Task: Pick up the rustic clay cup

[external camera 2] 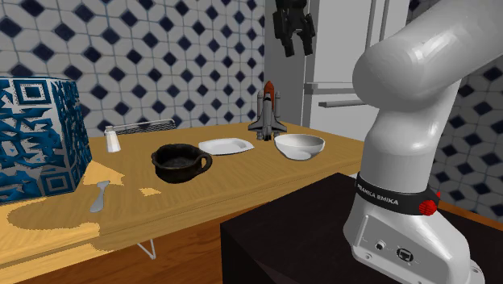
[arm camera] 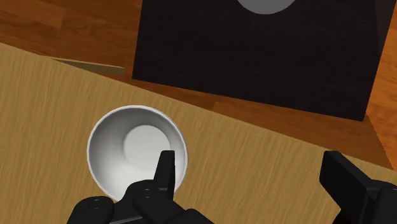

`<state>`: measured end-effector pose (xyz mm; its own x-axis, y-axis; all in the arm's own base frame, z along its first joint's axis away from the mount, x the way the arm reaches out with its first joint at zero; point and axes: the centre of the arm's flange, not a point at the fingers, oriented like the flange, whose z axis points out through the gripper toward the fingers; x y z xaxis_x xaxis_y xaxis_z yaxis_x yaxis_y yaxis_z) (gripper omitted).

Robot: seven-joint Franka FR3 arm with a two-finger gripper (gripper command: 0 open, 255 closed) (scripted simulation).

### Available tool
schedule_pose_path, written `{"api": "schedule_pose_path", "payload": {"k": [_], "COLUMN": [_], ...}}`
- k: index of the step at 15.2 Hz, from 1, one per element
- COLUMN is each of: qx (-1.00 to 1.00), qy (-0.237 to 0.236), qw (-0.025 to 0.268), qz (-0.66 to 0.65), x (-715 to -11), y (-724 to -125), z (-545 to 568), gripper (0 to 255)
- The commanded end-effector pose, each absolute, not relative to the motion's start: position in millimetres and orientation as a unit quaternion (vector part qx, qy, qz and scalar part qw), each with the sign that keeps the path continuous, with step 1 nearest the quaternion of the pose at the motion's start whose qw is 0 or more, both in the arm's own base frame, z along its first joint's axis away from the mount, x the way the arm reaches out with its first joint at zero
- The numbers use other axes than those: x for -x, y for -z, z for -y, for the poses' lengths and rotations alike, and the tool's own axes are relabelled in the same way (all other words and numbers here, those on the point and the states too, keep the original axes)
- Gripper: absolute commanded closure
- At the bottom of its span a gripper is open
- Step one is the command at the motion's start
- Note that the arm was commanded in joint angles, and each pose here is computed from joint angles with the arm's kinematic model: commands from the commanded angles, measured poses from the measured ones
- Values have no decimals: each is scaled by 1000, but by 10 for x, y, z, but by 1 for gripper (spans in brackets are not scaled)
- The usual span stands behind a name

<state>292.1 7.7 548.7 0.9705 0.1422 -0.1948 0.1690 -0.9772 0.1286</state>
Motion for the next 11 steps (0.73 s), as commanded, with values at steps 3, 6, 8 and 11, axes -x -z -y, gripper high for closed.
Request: {"api": "schedule_pose_path", "payload": {"k": [3,6,8,11], "qx": [-991,-992,-993,-993], "qy": [87,78,73,64], "qw": [67,58,53,44], "qz": [-80,-82,-83,-85], "x": [-3026,-3186,-3294,-3460], "y": [-5300,-5024,-4843,-4576], "z": [-192,-370,-492,-679], "gripper": [0,0,0,0]}}
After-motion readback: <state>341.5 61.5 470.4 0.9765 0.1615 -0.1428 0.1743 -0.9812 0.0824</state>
